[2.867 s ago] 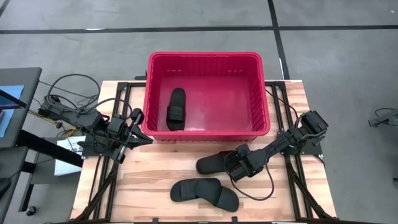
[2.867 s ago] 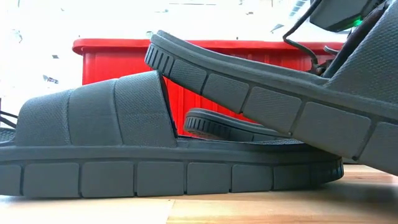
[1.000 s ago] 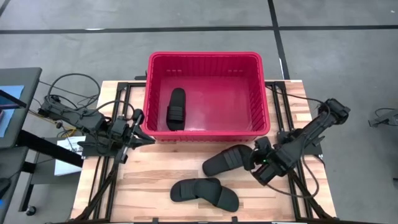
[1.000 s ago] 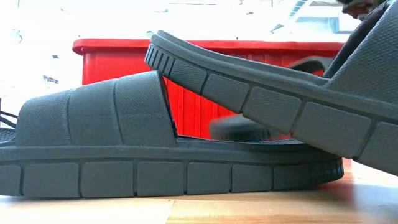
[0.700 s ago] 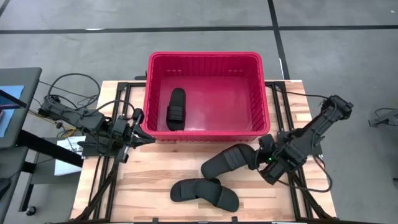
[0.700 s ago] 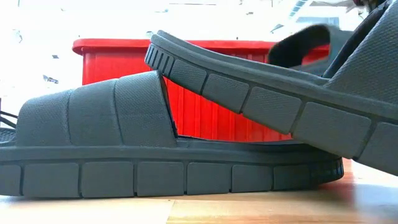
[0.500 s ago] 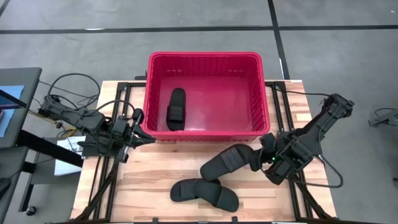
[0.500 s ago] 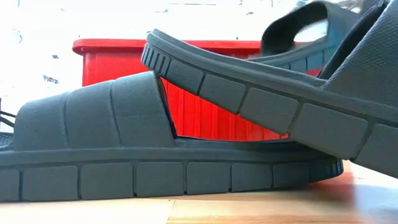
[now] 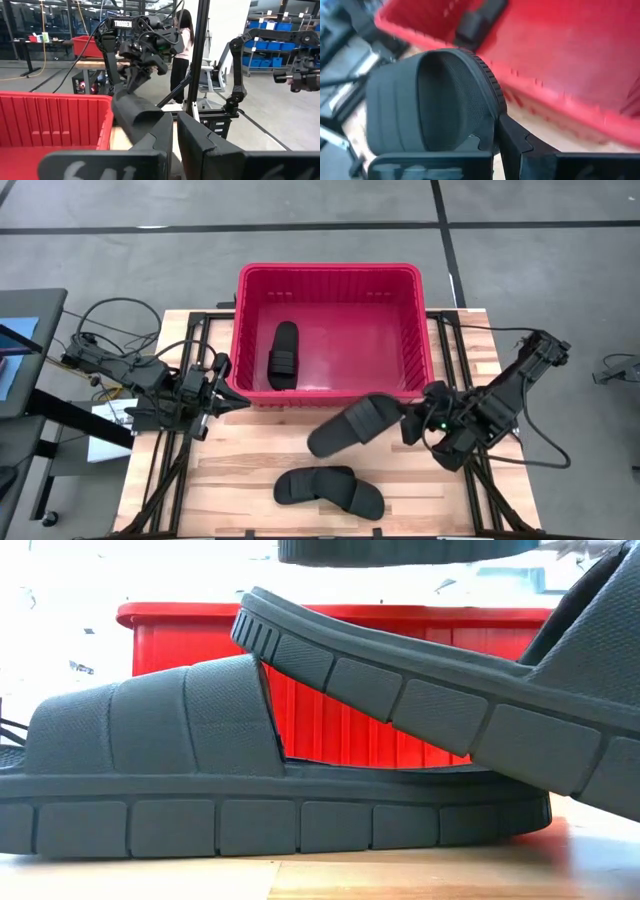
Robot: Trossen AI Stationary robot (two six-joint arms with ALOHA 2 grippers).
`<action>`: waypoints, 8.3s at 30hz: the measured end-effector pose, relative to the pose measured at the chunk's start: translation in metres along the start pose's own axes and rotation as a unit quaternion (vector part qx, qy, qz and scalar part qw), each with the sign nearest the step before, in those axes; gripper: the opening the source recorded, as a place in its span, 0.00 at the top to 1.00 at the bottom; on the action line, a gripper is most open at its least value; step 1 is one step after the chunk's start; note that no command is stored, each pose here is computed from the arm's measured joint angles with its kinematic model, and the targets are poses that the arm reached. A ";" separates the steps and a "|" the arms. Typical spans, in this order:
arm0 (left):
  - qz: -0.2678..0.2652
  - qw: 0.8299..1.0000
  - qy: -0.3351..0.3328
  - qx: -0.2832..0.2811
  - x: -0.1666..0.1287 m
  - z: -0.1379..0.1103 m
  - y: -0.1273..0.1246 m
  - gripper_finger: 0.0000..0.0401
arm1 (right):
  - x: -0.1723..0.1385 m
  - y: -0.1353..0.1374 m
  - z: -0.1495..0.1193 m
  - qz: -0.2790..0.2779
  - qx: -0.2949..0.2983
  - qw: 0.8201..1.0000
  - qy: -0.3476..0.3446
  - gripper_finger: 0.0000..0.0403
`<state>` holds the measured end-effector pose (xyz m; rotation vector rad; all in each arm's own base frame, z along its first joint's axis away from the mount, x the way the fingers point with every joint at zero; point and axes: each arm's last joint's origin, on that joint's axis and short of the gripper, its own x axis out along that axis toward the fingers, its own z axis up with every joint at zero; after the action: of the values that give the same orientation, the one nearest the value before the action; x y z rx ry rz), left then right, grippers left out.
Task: Pick and place slides into bin
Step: Put the top slide into the organizer bin
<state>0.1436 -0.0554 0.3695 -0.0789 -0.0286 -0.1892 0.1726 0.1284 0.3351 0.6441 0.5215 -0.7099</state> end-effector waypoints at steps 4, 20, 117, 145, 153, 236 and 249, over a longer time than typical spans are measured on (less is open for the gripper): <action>0.000 1.000 0.000 0.000 0.000 0.000 0.000 0.96 | 0.004 0.001 0.007 -0.002 0.014 0.999 -0.053 1.00; 0.056 0.998 -0.004 0.000 0.000 0.000 0.003 0.96 | 0.029 -0.005 0.048 -0.052 0.100 0.954 -0.279 1.00; 0.219 0.974 -0.056 -0.010 0.106 0.028 0.065 0.86 | 0.021 0.015 0.051 -0.041 0.054 0.921 -0.384 1.00; 0.282 0.958 -0.032 0.048 0.077 0.067 0.071 0.87 | 0.024 0.014 0.053 -0.229 -0.389 0.834 -0.317 0.86; 0.319 0.944 0.086 0.015 0.056 0.094 0.095 0.87 | 0.019 0.008 0.061 -0.279 -0.511 0.765 -0.275 0.86; 0.045 0.874 0.483 0.025 0.117 0.040 0.237 0.87 | 0.056 -0.073 0.151 -0.331 -0.397 0.851 -0.091 0.86; 0.012 0.853 0.522 0.008 0.135 -0.002 0.272 0.87 | 0.056 -0.073 0.150 -0.329 -0.396 0.852 -0.091 0.86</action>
<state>0.3272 0.1854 0.3515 0.0488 1.0654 -0.1866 0.1882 -0.0420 0.3776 -0.4131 0.8021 -1.0855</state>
